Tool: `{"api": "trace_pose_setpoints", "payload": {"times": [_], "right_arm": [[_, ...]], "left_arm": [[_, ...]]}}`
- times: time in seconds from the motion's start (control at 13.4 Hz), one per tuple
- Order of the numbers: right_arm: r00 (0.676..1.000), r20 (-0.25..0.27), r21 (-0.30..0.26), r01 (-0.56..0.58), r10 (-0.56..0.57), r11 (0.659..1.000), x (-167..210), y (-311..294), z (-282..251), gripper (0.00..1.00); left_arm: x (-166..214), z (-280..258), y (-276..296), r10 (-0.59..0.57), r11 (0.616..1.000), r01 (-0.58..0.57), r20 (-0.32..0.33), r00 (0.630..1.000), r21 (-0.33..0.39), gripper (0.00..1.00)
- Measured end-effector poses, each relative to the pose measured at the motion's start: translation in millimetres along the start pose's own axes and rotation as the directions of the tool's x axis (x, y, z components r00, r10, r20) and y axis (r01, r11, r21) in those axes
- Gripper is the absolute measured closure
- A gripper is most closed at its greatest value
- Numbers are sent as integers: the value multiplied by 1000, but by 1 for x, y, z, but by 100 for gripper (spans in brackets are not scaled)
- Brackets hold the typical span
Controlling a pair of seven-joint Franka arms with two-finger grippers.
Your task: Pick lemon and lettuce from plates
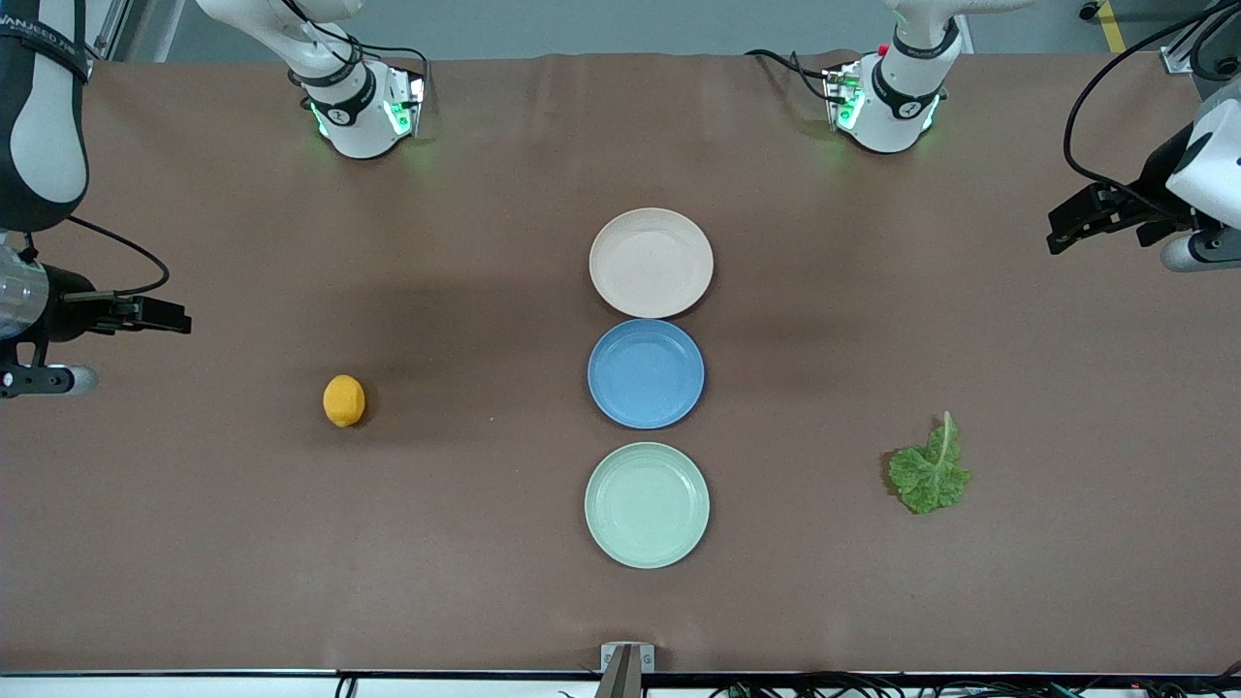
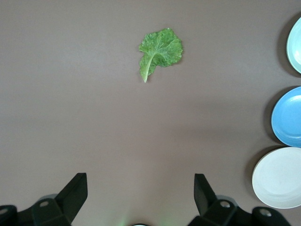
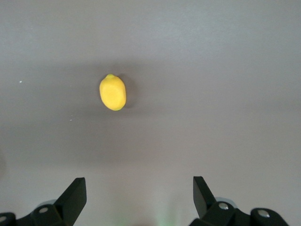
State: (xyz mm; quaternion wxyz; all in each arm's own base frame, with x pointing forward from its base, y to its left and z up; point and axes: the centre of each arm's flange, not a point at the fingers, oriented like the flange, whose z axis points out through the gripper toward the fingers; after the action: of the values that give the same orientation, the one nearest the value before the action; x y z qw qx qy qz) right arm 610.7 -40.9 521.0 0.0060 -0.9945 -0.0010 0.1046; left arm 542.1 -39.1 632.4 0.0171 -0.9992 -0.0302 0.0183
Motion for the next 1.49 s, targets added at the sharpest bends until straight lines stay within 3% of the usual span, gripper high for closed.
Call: {"api": "trace_pose_setpoints", "payload": {"times": [0.3, 0.97, 1.49], "right_arm": [[1000, -10, 6, -2, 2, 1000, -13, 2, -7, 0], [991, -132, 24, -1, 4, 1000, -77, 6, -15, 0], [987, -163, 22, 6, -3, 1000, -89, 3, -28, 0]], "left_arm": [[-8, -4, 9, 17, 1000, -17, 15, 1000, 3, 0], [-8, -6, 30, 51, 999, -51, -12, 999, 2, 0], [-8, 0, 28, 46, 999, -46, 0, 999, 3, 0]]}}
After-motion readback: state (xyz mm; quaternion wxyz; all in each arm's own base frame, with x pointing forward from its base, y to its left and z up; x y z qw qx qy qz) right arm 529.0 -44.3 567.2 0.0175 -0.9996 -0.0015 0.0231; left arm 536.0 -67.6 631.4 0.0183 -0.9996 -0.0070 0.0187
